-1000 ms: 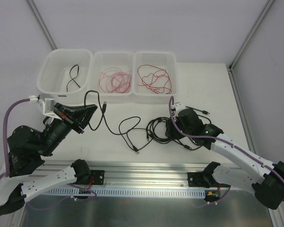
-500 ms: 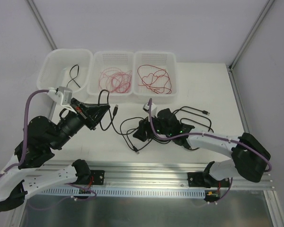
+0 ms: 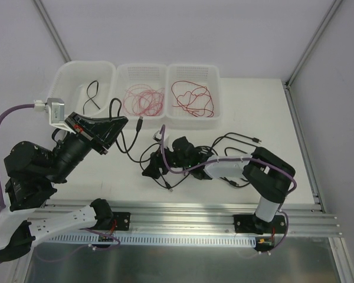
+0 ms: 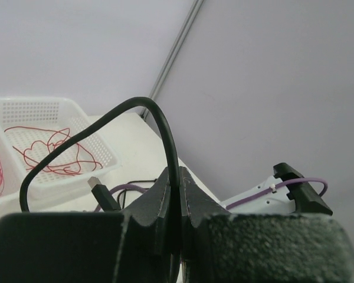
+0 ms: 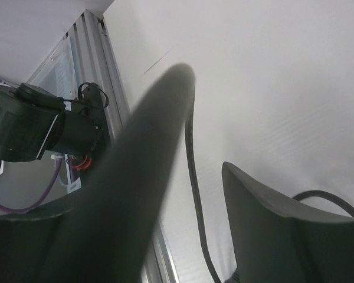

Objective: Untangle the cables

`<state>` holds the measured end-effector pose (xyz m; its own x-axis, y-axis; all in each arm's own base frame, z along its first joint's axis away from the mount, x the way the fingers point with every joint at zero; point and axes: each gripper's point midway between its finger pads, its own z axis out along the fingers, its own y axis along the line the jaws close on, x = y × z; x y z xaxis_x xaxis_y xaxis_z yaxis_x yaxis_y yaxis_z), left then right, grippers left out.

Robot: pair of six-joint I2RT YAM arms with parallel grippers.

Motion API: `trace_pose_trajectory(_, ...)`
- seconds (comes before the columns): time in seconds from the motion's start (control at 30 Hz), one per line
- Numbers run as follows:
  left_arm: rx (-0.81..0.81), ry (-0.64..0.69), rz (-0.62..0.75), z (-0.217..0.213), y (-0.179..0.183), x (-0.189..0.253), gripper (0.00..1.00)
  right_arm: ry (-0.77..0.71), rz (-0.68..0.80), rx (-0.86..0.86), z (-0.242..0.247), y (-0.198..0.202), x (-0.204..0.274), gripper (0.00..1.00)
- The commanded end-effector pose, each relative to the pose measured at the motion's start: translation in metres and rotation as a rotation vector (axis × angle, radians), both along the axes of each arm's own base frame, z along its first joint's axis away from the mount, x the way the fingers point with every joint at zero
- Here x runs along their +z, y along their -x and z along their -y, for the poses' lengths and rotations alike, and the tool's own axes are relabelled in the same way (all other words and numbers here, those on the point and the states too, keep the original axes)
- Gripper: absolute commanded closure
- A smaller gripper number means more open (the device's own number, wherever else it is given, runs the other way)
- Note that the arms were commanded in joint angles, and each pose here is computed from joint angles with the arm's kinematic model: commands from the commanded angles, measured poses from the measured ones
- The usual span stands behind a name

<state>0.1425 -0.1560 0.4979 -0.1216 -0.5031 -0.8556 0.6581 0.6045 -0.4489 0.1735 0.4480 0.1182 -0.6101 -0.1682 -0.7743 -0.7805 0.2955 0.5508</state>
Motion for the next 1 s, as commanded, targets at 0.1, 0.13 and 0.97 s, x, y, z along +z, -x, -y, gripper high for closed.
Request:
trace_pose_trajectory(0.1, 0.014, 0.060, 0.053, -0.007, 0.002, 0.021, 1.00, -0.068, -0.018, 0.089, -0.026, 0.018, 0.005, 0.48)
trace_pose_trajectory(0.13, 0.020, 0.061, 0.049, -0.008, 0.001, 0.019, 1.00, -0.064, -0.016, 0.090, -0.025, 0.019, 0.004, 0.51)
trace_pose_trajectory(0.97, 0.154, -0.059, -0.050, -0.019, -0.019, -0.086, 1.00, 0.385, 0.045, 0.160, 0.037, 0.077, -0.080, 0.55)
